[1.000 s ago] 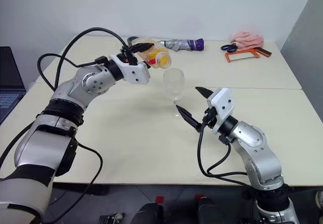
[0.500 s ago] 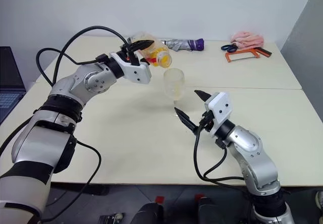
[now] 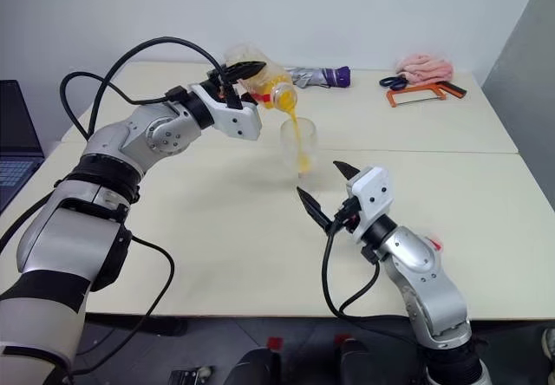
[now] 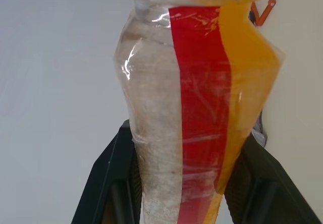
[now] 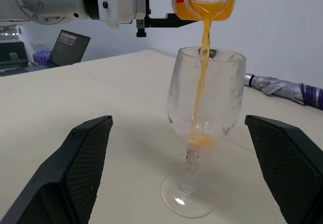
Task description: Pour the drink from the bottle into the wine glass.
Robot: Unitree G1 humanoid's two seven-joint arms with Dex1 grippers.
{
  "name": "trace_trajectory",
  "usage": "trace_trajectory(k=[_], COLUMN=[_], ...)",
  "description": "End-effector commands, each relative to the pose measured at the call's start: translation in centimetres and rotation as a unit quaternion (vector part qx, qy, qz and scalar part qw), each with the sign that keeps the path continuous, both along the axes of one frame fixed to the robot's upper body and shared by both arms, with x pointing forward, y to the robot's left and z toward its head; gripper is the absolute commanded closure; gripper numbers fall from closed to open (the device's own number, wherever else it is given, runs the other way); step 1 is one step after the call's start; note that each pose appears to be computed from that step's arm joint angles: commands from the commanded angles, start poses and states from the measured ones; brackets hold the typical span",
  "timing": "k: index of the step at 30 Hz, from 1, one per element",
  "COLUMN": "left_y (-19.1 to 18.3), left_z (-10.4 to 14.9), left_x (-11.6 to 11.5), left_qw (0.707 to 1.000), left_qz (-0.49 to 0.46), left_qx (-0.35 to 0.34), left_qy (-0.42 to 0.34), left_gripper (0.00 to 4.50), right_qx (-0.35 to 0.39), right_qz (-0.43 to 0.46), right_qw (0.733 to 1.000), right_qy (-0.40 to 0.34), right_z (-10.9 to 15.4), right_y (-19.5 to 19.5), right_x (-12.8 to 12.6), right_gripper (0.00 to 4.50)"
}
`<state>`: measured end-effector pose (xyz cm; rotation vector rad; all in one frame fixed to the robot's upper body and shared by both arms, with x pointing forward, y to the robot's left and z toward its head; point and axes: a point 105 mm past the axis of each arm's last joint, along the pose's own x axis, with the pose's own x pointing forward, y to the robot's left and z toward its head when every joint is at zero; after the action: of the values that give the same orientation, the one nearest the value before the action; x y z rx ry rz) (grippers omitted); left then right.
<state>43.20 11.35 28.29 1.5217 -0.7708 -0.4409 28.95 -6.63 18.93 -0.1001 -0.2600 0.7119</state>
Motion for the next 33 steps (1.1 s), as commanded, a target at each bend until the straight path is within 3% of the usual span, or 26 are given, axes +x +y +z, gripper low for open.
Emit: trace_trajectory(k=[1,33], left_y=[-0.34,0.21], left_z=[2.55,3.14], left_x=[-0.53,-0.04], left_qw=[0.999,0.998], left_qz=[-0.012,0.008], left_qx=[-0.007,0.014], left_qy=[-0.041,-0.061], left_gripper=[2.81,2.81], right_qx=[0.012,0.042], right_qz=[0.007,-0.001], right_qw=[0.999,0.998], right_qy=[-0.032,-0.046], right_z=[1.26,1.55], right_y=[0.49,1.16], right_x=[-0.89,-0.89], right_gripper=[0.0,0.0])
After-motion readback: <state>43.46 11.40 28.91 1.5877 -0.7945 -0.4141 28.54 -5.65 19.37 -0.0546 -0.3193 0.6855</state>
